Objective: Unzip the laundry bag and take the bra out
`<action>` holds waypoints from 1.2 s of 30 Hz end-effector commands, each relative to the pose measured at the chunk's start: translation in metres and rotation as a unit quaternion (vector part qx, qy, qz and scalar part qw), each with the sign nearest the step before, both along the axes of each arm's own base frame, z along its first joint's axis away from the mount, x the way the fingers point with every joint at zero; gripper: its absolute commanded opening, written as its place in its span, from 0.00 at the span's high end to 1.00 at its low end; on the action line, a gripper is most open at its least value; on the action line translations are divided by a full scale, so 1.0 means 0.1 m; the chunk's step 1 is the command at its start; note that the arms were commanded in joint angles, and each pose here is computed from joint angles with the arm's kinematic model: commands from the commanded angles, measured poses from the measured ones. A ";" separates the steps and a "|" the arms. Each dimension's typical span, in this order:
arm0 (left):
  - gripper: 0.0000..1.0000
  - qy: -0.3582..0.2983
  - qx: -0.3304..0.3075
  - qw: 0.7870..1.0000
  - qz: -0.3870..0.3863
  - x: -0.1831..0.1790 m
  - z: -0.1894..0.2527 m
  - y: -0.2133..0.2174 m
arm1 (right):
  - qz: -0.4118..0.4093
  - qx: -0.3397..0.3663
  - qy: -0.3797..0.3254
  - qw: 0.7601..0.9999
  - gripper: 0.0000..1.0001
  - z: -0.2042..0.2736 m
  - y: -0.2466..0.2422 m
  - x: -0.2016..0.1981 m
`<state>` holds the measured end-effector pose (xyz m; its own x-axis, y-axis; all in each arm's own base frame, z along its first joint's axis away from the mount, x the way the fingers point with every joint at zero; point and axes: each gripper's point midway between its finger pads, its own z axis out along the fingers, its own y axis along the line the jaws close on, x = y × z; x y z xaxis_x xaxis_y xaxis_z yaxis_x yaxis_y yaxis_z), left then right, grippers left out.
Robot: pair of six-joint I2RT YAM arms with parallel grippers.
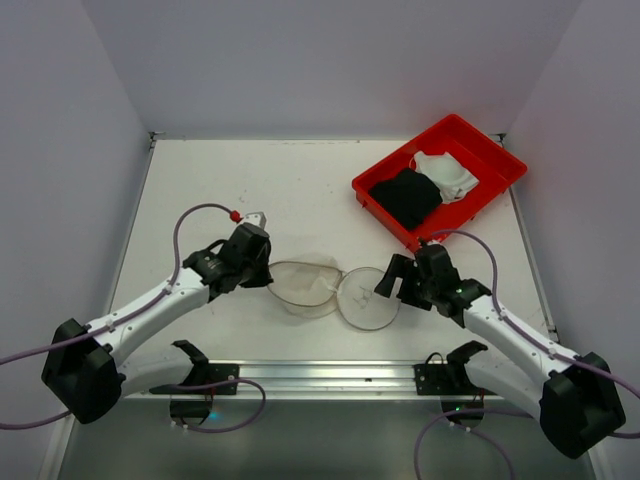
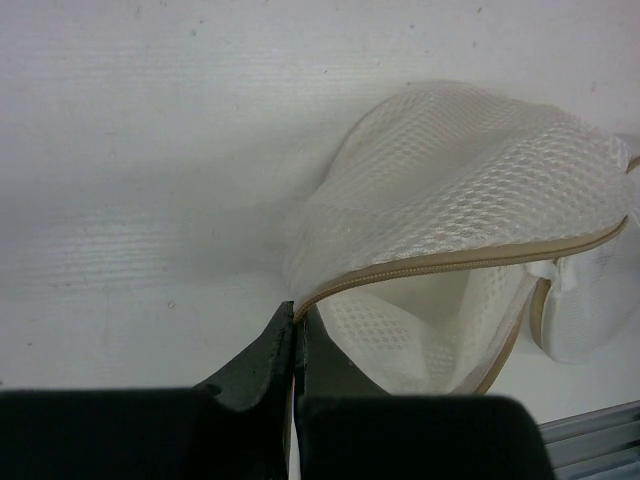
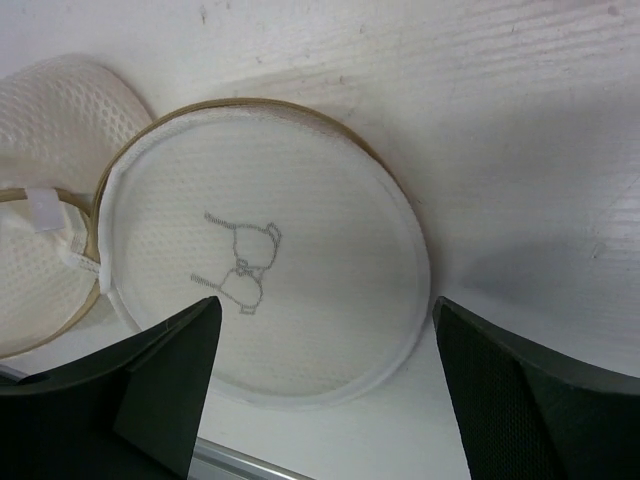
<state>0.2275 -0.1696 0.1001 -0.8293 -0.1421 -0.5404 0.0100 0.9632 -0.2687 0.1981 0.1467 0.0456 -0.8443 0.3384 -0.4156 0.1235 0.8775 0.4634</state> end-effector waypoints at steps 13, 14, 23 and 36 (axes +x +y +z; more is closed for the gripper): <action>1.00 0.015 0.019 1.000 0.006 -0.13 -0.04 0.17 | 0.003 -0.007 0.034 0.999 0.25 -0.20 0.16 0.09; 1.00 0.014 0.018 1.000 0.006 -0.12 -0.03 0.17 | 0.006 -0.007 0.040 0.999 0.26 -0.23 0.17 0.08; 1.00 0.014 -0.003 1.000 -0.009 -0.08 -0.08 0.05 | 0.008 -0.003 0.058 0.998 0.90 -0.30 0.21 0.07; 1.00 0.073 -0.047 0.994 -0.061 0.04 -0.66 -0.41 | 0.057 0.009 -0.068 0.996 1.00 0.91 0.30 0.18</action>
<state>0.2163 -0.1896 0.0323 -0.9223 -0.0903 -0.3757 0.0235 0.9574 -0.2878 0.2199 0.1721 0.1116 -0.8155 0.3092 -0.4892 0.0267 0.8645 0.5019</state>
